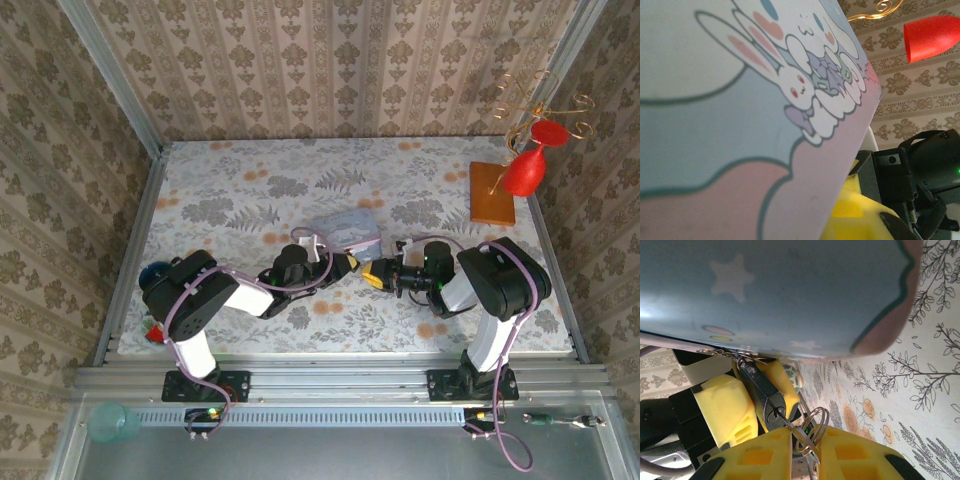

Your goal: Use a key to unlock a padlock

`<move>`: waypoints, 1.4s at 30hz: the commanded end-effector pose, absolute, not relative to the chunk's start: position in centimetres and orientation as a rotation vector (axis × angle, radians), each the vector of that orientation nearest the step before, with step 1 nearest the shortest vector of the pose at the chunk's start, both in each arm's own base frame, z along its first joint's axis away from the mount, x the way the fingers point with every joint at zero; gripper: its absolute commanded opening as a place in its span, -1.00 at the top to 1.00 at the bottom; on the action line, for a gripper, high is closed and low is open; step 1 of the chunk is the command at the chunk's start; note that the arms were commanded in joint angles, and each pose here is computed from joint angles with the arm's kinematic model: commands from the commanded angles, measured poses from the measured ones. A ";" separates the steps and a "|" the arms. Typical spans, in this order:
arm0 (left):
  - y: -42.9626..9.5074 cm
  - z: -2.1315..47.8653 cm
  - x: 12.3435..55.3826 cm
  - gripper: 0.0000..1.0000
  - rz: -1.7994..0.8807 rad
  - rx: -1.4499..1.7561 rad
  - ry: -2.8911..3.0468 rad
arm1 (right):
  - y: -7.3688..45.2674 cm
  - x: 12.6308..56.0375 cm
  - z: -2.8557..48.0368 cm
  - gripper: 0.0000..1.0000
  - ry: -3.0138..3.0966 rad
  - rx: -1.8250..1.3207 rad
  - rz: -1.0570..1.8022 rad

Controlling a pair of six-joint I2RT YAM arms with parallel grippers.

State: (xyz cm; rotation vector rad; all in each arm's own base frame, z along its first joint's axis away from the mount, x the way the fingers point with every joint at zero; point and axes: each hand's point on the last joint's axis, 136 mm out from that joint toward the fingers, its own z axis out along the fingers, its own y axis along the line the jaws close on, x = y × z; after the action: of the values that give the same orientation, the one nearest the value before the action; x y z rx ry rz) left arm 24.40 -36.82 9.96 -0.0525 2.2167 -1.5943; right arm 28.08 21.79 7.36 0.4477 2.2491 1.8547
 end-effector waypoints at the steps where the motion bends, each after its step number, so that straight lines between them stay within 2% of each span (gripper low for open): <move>1: -39.9 13.5 19.1 0.90 -1.798 0.257 2.191 | 21.6 30.1 8.4 0.59 2.176 0.454 1.760; 19: -40.0 14.5 19.9 0.90 -1.791 0.237 2.159 | 24.0 27.7 7.7 0.66 2.271 0.366 1.722; 29: -38.8 13.7 21.1 0.93 -1.719 0.188 2.177 | 23.1 26.7 6.5 0.69 2.294 0.400 1.661; 42: -36.2 10.8 23.7 0.96 -1.582 0.092 2.220 | 20.0 25.8 6.3 0.39 2.362 0.417 1.434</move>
State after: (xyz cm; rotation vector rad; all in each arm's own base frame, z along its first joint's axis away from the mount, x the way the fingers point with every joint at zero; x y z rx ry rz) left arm 23.27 -36.43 9.70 0.0560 2.2786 -1.5759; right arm 26.15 21.02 7.49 0.4046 2.3029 1.5437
